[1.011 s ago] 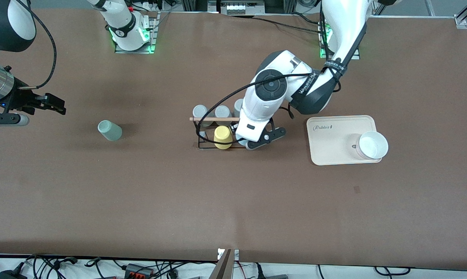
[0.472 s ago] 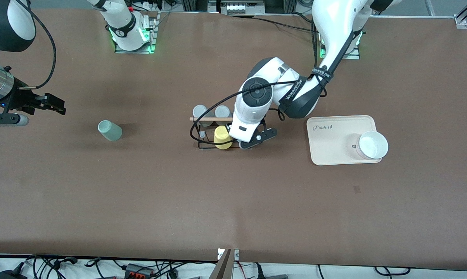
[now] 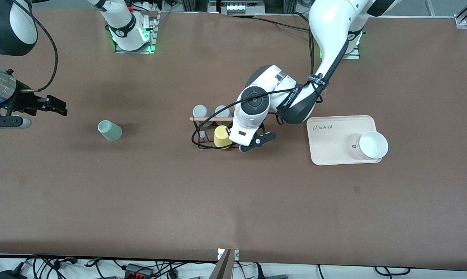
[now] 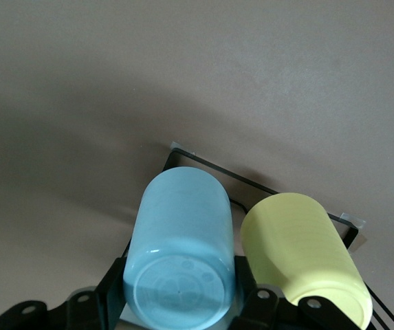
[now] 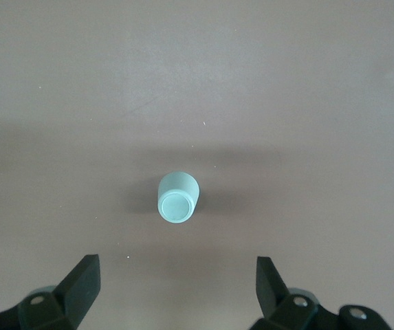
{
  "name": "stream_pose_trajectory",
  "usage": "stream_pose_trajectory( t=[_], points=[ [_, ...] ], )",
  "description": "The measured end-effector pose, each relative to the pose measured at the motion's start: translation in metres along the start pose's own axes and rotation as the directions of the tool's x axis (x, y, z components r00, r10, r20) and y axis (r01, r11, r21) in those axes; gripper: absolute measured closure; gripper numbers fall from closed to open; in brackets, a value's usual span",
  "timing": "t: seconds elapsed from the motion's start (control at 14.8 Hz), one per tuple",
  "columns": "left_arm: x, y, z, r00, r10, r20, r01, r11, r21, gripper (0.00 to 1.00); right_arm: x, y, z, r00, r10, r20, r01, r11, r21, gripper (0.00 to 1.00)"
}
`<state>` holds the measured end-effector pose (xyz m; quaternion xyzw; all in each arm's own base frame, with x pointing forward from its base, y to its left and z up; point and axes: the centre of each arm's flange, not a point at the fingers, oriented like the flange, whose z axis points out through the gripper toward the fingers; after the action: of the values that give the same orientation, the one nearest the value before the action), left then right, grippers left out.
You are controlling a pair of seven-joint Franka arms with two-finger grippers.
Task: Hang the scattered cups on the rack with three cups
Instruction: 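Lower the light blue cup onto the rack peg beside the yellow cup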
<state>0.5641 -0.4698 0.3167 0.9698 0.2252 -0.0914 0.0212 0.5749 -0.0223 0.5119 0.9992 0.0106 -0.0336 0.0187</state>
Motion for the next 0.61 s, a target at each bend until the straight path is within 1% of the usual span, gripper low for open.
stream_pose_trajectory(
  t=[0.54,0.61],
  points=[
    [0.002,0.003,0.01,1.0,-0.001,-0.002,0.001,1.0,-0.009,0.34,0.005,-0.001,0.013,1.0,-0.002,0.024,0.002,1.0,0.001,0.0],
    [0.002,0.003,0.01,1.0,-0.001,-0.001,0.001,1.0,-0.009,0.3,0.005,-0.001,0.014,1.0,-0.002,0.026,0.002,1.0,0.001,0.0]
  ],
)
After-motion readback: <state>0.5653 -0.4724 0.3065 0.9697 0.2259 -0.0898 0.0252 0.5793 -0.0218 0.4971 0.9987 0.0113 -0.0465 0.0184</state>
